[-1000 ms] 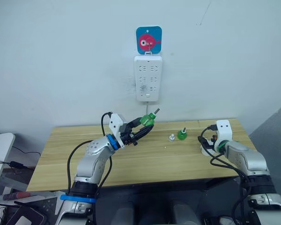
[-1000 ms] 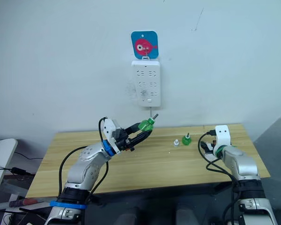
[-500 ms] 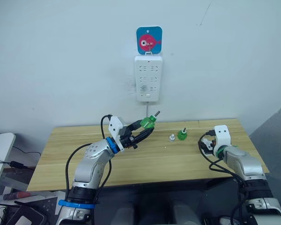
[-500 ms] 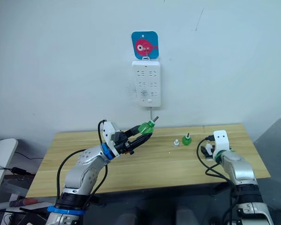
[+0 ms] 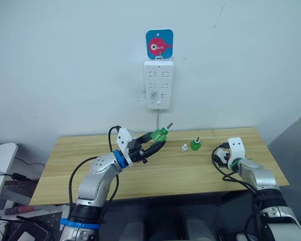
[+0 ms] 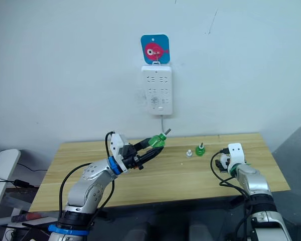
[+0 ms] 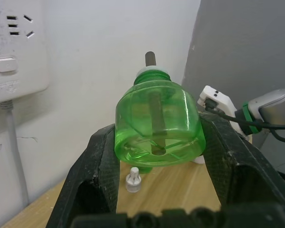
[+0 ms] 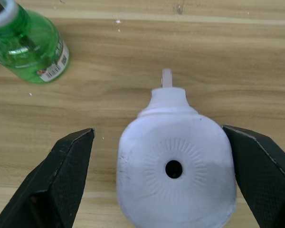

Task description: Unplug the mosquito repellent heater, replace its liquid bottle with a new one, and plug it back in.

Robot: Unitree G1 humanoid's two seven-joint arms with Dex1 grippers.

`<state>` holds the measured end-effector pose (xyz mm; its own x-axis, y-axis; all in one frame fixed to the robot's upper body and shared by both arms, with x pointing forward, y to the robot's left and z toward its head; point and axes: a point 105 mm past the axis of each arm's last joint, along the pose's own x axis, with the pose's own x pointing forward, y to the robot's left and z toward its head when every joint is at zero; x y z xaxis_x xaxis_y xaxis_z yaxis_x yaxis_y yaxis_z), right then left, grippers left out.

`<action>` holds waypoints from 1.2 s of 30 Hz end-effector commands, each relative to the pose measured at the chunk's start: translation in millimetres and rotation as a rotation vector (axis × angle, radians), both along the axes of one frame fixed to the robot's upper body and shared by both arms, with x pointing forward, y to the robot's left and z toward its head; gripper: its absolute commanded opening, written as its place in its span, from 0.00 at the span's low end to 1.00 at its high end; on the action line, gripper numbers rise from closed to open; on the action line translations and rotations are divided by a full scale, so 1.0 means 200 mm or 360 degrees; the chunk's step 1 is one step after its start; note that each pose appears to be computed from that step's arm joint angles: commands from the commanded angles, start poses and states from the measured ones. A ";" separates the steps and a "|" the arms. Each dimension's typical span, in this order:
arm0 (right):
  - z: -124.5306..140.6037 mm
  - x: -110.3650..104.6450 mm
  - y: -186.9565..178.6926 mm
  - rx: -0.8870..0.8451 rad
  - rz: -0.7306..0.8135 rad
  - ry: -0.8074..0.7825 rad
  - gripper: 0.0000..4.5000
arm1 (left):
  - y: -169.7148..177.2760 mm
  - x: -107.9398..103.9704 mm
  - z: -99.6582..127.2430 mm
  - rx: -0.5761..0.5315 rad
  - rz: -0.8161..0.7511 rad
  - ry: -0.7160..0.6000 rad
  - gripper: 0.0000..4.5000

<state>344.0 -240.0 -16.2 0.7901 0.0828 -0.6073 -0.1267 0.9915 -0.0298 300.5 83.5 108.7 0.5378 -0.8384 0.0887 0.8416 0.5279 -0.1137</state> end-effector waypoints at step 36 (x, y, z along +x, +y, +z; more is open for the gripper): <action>0.91 -0.03 0.20 0.1739 0.0491 -0.0335 0.66 | -0.07 -0.04 0.11 0.0040 -0.0411 -0.0191 0.50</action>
<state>346.4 -202.0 151.1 0.7595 0.6504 -0.0096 -0.4177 0.4991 0.7592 293.9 72.0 119.7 0.3357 -0.9371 0.0954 0.9419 0.3326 -0.0472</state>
